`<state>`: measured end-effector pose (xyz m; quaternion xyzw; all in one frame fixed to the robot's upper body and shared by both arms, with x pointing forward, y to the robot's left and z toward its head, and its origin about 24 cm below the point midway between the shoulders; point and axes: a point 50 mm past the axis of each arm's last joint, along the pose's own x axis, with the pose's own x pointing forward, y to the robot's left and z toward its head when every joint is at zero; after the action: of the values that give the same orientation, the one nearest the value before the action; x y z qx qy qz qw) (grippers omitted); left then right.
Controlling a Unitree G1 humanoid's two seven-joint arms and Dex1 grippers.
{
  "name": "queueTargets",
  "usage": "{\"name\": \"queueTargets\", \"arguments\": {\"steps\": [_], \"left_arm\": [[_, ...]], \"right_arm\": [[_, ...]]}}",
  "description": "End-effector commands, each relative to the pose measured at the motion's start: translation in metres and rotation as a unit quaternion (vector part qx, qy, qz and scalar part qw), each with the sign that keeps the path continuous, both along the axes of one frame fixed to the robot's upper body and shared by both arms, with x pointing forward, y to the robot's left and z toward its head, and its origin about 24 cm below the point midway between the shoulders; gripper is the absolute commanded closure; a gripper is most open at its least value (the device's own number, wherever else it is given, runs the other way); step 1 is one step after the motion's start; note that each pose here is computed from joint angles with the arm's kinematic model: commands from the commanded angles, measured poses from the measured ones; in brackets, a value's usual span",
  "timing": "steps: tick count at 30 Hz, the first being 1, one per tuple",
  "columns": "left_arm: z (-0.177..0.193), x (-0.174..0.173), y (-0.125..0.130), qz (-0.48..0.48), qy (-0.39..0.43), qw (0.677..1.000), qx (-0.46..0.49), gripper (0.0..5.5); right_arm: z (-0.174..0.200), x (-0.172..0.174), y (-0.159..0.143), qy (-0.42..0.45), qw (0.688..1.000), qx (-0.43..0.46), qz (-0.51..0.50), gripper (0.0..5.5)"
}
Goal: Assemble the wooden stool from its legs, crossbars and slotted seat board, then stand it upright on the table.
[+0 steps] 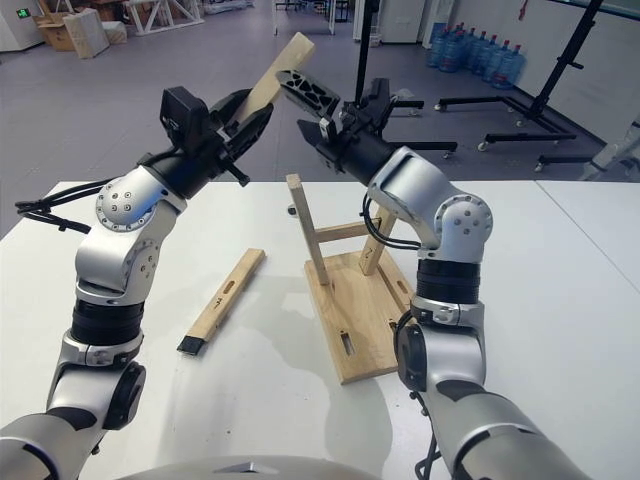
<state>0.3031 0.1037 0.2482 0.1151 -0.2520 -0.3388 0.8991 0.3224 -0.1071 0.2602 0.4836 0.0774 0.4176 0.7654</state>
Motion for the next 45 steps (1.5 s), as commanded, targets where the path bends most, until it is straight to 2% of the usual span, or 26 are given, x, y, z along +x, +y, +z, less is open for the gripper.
{"name": "queueTargets", "arguments": {"steps": [1,7,11,22,33,44,45], "left_arm": [[-0.007,-0.003,-0.006,-0.008,0.012,1.0,0.006,4.22],[-0.009,-0.003,-0.008,-0.01,0.015,1.0,0.005,4.22],[-0.01,-0.005,-0.009,-0.012,0.017,1.0,0.004,4.22],[-0.01,-0.005,-0.013,-0.016,0.018,1.0,0.005,4.22],[-0.011,-0.006,-0.013,-0.017,0.018,1.0,0.011,4.22],[-0.016,-0.005,-0.018,-0.023,0.039,0.999,0.014,4.22],[-0.016,-0.005,-0.018,-0.018,0.044,0.999,0.007,3.83]], "right_arm": [[0.018,0.001,0.003,-0.025,0.999,0.031,-0.006,0.25],[0.025,0.003,0.008,-0.037,0.998,0.043,-0.016,0.25],[0.024,0.004,0.009,-0.037,0.998,0.043,-0.021,0.87],[0.024,0.006,0.014,-0.036,0.998,0.048,-0.018,3.11],[0.028,0.007,0.012,-0.042,0.997,0.059,-0.026,5.06],[0.022,0.006,0.009,-0.063,0.997,0.015,-0.05,5.11],[0.02,0.006,0.008,-0.065,0.996,0.012,-0.054,5.11]]}}
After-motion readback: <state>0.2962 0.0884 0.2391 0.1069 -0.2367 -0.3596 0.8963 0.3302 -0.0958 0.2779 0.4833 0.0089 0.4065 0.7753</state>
